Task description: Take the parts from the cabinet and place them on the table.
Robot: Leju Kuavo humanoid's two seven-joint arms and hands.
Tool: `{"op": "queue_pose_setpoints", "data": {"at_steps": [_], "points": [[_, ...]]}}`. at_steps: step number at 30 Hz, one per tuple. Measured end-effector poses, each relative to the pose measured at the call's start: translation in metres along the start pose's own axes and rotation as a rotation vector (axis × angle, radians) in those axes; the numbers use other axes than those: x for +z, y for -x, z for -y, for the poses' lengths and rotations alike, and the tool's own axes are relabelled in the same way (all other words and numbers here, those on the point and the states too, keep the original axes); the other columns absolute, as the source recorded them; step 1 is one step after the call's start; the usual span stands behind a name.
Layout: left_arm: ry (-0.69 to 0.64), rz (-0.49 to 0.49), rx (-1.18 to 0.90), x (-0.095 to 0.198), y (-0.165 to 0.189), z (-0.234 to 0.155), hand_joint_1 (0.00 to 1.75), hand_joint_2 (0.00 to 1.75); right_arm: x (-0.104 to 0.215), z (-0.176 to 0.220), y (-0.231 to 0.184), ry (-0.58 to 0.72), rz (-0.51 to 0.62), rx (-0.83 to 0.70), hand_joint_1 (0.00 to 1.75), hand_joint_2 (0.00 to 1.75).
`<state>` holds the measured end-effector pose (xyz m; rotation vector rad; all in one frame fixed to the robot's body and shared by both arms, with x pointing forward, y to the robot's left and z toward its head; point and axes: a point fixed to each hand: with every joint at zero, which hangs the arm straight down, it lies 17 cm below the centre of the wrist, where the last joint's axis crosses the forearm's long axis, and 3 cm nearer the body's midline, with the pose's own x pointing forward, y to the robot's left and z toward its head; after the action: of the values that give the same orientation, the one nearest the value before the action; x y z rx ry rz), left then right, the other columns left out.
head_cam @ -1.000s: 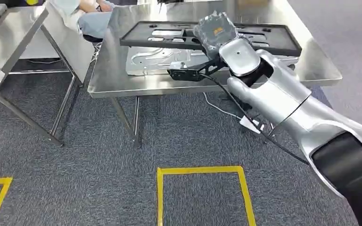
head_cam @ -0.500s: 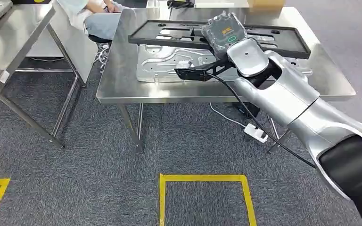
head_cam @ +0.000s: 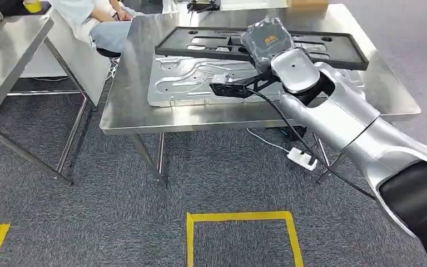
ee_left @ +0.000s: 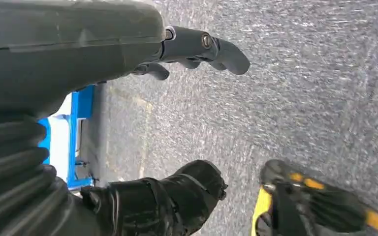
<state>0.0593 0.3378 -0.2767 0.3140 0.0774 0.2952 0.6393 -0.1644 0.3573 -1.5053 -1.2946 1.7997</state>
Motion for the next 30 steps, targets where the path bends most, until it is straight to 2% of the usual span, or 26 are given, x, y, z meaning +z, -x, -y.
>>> {"op": "queue_pose_setpoints", "data": {"at_steps": [10, 14, 25, 30], "points": [[-0.006, 0.004, 0.001, 0.000, -0.001, -0.002, 0.00, 1.75, 0.000, 0.004, 0.004, 0.015, -0.003, 0.000, 1.75, 1.75], [-0.004, 0.007, 0.000, 0.000, -0.002, -0.002, 0.00, 1.75, 0.002, -0.008, -0.001, -0.004, 0.005, -0.006, 1.75, 1.75], [-0.014, 0.003, 0.003, 0.000, -0.003, -0.004, 0.00, 1.75, 0.003, -0.009, 0.011, -0.008, -0.022, -0.005, 1.75, 1.75], [-0.017, -0.006, 0.001, -0.001, 0.001, -0.005, 0.00, 1.75, 0.007, -0.026, 0.004, -0.035, -0.013, -0.019, 1.75, 1.75]]}}
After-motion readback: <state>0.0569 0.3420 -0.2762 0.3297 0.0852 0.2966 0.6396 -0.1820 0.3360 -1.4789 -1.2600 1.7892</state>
